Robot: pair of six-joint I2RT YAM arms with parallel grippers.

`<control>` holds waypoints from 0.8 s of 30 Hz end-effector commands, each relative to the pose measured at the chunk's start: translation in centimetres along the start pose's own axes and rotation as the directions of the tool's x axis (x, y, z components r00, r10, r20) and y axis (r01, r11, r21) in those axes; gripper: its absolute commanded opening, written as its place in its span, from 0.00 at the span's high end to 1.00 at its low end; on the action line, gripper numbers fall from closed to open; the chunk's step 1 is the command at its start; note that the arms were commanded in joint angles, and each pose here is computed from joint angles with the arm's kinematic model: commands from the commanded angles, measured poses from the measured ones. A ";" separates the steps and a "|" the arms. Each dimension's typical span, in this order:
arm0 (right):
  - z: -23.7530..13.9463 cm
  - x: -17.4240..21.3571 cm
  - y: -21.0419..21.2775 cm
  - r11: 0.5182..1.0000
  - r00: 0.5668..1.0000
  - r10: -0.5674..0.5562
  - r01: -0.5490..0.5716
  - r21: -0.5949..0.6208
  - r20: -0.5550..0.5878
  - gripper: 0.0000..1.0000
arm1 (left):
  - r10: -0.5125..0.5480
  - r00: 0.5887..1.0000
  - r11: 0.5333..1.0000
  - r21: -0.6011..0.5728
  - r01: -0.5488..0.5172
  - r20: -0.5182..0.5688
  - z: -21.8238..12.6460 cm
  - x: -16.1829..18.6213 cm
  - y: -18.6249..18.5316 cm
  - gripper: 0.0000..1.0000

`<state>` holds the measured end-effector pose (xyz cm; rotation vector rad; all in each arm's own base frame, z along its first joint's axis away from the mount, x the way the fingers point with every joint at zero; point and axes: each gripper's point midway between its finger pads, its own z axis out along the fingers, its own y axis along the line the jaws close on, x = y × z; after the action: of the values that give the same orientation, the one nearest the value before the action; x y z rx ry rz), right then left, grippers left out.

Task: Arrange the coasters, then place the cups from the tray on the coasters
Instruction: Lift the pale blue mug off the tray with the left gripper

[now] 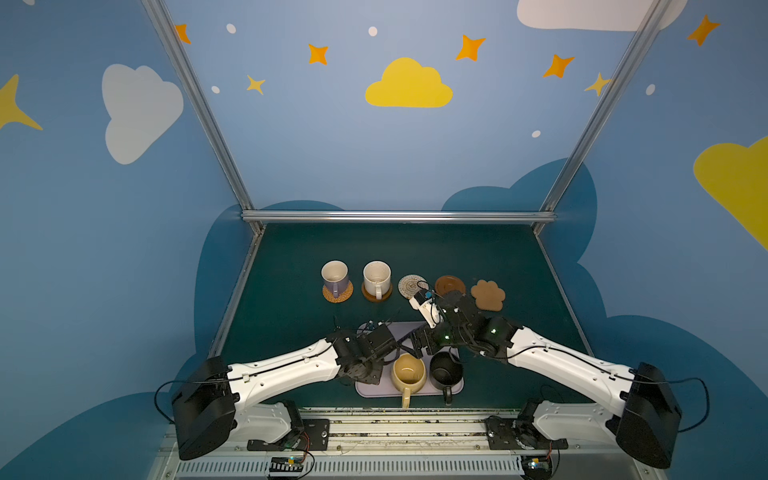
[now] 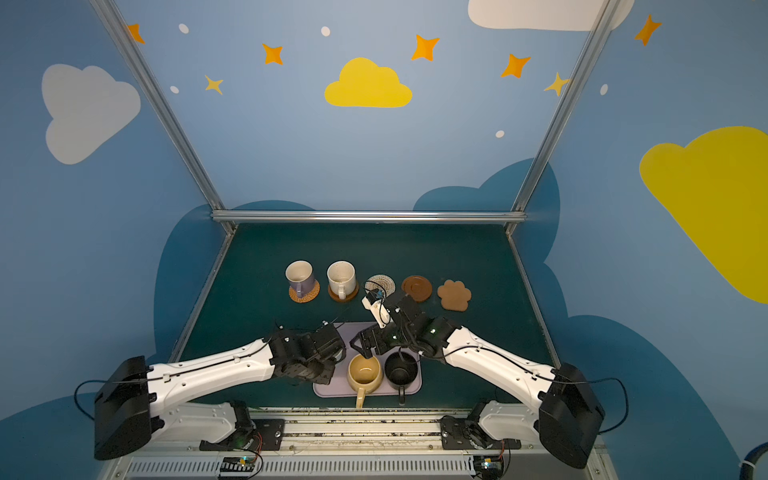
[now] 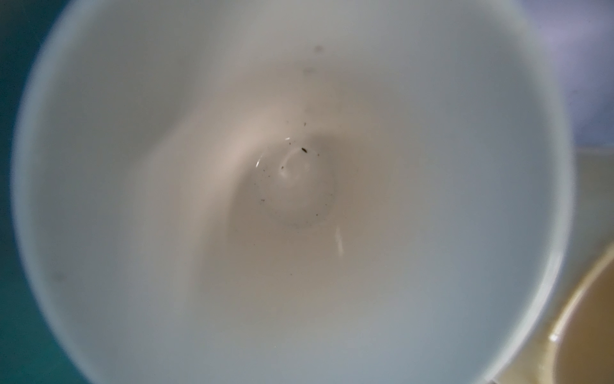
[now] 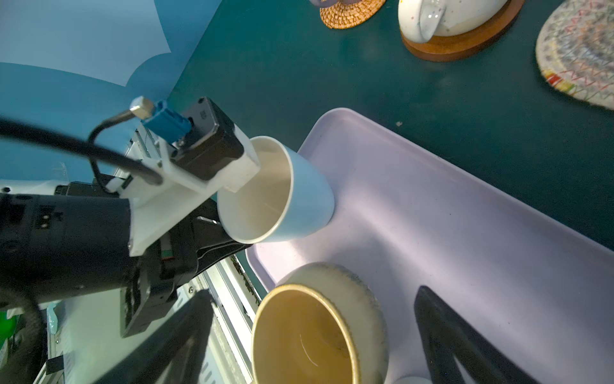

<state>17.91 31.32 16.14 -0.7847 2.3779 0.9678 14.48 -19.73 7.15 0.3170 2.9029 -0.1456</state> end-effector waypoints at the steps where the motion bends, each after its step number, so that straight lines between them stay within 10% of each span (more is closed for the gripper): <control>1: -0.5 -0.4 0.7 1.000 1.000 -0.009 0.010 -0.024 0.030 0.06 | -0.004 0.999 1.000 -0.019 0.005 0.041 -1.1 -1.0 0.3 0.97; 24: -1.3 -1.2 0.6 0.999 0.996 -0.031 0.032 -0.007 0.085 0.06 | -0.017 0.993 0.999 -0.032 0.021 0.114 -3.1 -3.0 0.2 0.97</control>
<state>17.98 31.23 17.21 -0.7716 2.3227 0.9881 15.41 -19.47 8.78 0.2939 2.8650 -0.0959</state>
